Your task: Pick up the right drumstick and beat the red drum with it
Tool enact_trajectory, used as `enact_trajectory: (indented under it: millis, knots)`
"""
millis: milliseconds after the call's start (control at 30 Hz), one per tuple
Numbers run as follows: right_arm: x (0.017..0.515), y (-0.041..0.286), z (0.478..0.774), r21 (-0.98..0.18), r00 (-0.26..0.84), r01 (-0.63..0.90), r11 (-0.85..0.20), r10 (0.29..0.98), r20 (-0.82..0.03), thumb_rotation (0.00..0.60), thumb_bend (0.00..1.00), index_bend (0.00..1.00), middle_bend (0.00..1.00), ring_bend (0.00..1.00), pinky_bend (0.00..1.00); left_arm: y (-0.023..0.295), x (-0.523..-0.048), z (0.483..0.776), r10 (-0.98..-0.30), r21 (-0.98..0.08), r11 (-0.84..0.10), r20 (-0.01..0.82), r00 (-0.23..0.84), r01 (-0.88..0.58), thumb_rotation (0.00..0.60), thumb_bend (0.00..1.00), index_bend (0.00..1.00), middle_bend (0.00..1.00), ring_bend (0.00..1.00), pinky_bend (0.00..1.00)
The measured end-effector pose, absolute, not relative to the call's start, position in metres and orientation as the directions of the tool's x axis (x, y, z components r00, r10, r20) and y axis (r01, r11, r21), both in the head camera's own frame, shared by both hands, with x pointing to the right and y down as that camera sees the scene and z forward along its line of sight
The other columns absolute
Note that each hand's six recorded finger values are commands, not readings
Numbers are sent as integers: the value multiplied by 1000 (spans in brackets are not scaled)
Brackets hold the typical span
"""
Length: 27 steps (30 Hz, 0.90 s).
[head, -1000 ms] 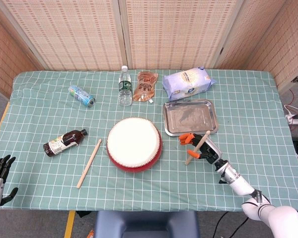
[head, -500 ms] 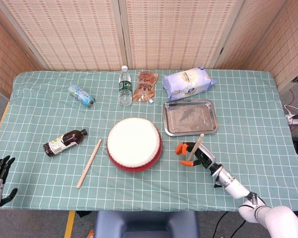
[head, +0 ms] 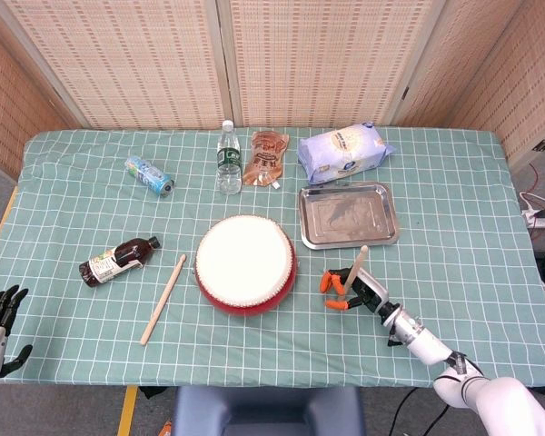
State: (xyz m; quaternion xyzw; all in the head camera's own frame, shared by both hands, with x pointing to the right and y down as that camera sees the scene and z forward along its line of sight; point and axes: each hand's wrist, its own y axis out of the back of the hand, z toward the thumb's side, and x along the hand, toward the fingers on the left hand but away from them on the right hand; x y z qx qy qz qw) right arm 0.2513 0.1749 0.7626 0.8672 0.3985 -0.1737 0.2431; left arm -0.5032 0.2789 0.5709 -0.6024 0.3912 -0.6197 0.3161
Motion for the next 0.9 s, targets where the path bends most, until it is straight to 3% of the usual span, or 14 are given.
enact_trajectory:
  millis: [333,533,600,733,767,833,867,900]
  knots:
    - [248,181,770,259,627,763,-592,582,-518,600,116,880,588,527,426,279,-502,573,-861,-864,-498,503,-71,-78,600,235,0,0,0,4]
    - [242,184,774,242,638,748,-618,567,-522,600,116,977,653,597,462,279,-502,574,-859,-861,-503,508,-67,-77,600,235,0,0,0,4]
    - [241,184,774,240,638,747,-620,569,-519,600,116,990,686,635,486,279,-502,574,-859,-861,-503,508,-67,-77,600,235,0,0,0,4]
    - [237,182,775,237,630,757,-609,587,-509,600,123,1000,818,796,641,279,-502,574,-859,-861,-504,508,-67,-77,600,236,0,0,0,4]
    - [236,182,776,237,629,759,-607,588,-508,600,173,1000,845,830,692,279,-502,575,-858,-860,-504,509,-67,-76,600,235,0,0,0,4]
    - [234,181,777,239,626,764,-600,597,-503,600,373,1000,894,889,769,279,-502,575,-858,-860,-505,510,-69,-74,600,235,0,0,0,4]
    - [233,181,777,239,623,767,-596,601,-500,600,531,1000,925,924,813,279,-502,575,-857,-860,-506,510,-69,-74,600,235,0,0,0,4]
    - [232,181,777,238,620,770,-593,606,-498,600,626,1000,946,948,841,278,-502,576,-857,-859,-506,511,-69,-74,600,236,0,0,0,4]
